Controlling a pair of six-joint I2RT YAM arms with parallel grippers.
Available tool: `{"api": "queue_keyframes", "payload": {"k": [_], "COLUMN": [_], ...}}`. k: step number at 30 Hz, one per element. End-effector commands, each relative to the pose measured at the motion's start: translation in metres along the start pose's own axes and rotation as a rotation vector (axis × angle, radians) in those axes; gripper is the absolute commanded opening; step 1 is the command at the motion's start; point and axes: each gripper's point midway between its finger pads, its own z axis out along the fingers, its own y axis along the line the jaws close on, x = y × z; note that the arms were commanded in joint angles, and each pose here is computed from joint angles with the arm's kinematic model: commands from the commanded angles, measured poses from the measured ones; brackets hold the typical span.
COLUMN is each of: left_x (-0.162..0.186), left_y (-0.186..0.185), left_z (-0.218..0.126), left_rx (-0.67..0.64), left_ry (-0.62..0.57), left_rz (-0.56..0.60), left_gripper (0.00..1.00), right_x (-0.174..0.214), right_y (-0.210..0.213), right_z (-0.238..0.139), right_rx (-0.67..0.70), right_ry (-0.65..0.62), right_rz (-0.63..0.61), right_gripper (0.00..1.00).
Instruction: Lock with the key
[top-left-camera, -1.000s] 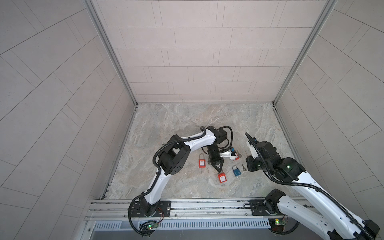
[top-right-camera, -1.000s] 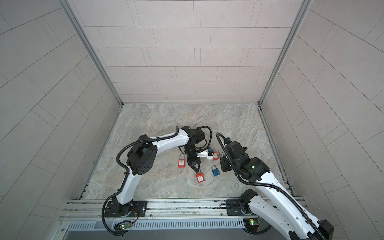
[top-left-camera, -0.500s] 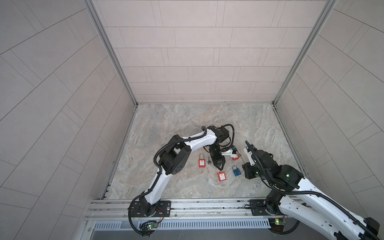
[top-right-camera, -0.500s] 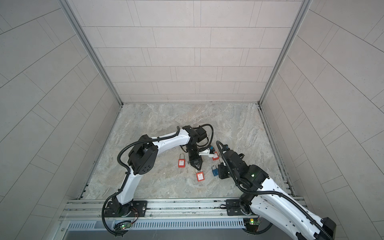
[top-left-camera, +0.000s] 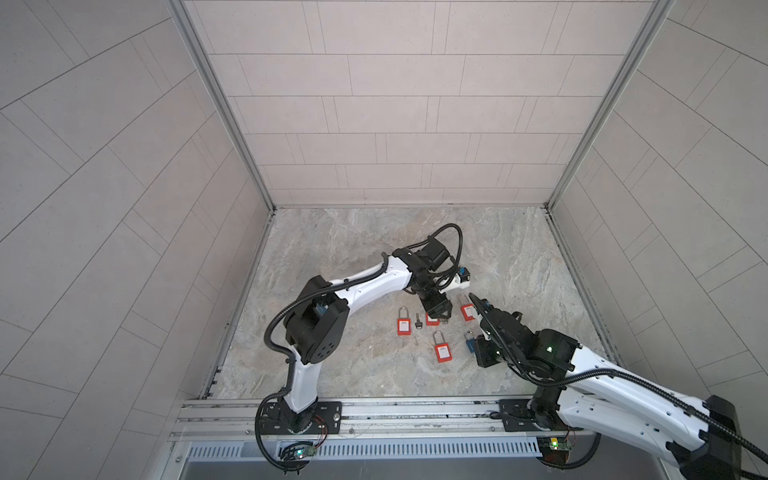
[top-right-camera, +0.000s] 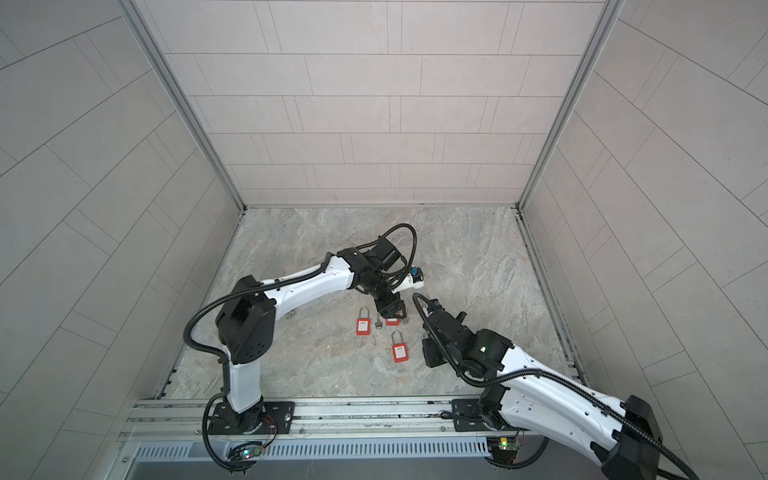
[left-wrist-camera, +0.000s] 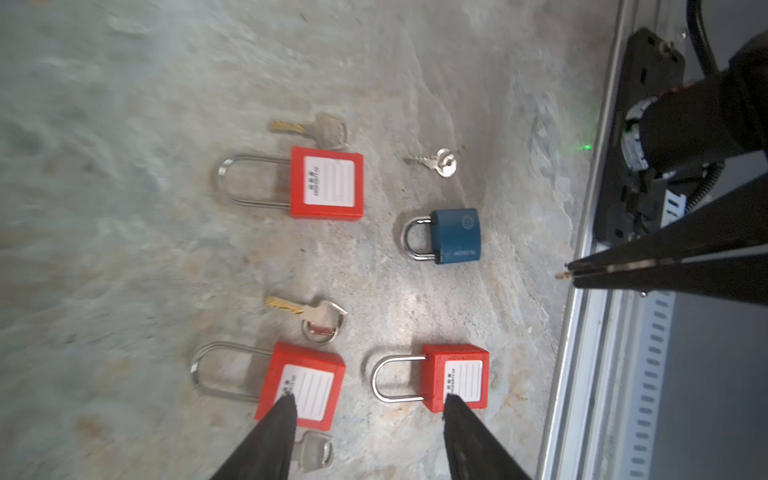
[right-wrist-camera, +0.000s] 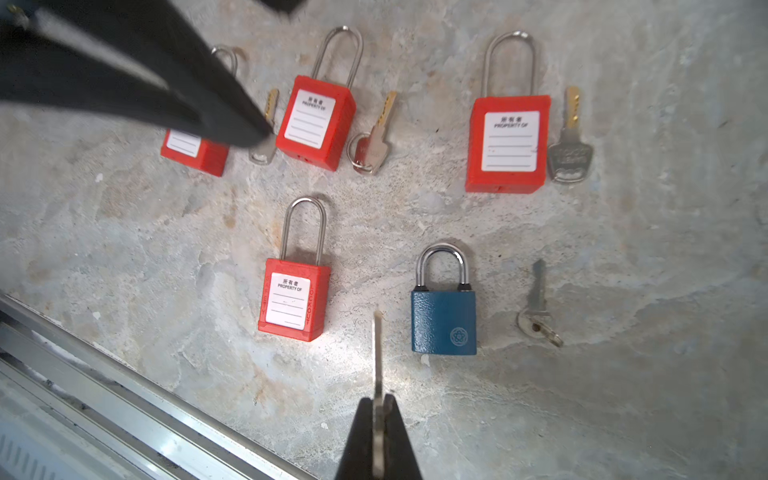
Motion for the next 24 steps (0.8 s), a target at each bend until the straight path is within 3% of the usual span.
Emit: {"api": "queue_keyframes", "payload": {"k": [1,8,15,24], "left_x": [-0.020,0.006,0.042,0.084], "left_y": [0.027,0.044,0.039,0.037], "left_z": [-0.042,-0.113,-0.154,-0.177], "left_rx": [-0.159,-0.433,-0.547,-0.641], "left_ry": [-0.169,-0.363,-0.544,-0.615], "left_rz": [-0.052,-0.111,-0.165,-0.216], "left_gripper": [0.63,0.63,0.69,0.71], "right_x": [-0.004,0.006,-0.003,0.000], "right_y": [0.001,0.007,0.013,0.024], "right_z": [0.004,0.030,0.049,0.069], "right_rx": [0.021,0.026,0.036,0.074], "right_ry": [0.009,0.113,0.205,0.390], "right_rz": [0.032,-0.011,-0.011,-0.051], "right_gripper": [0.03,0.04,0.04,0.04]}}
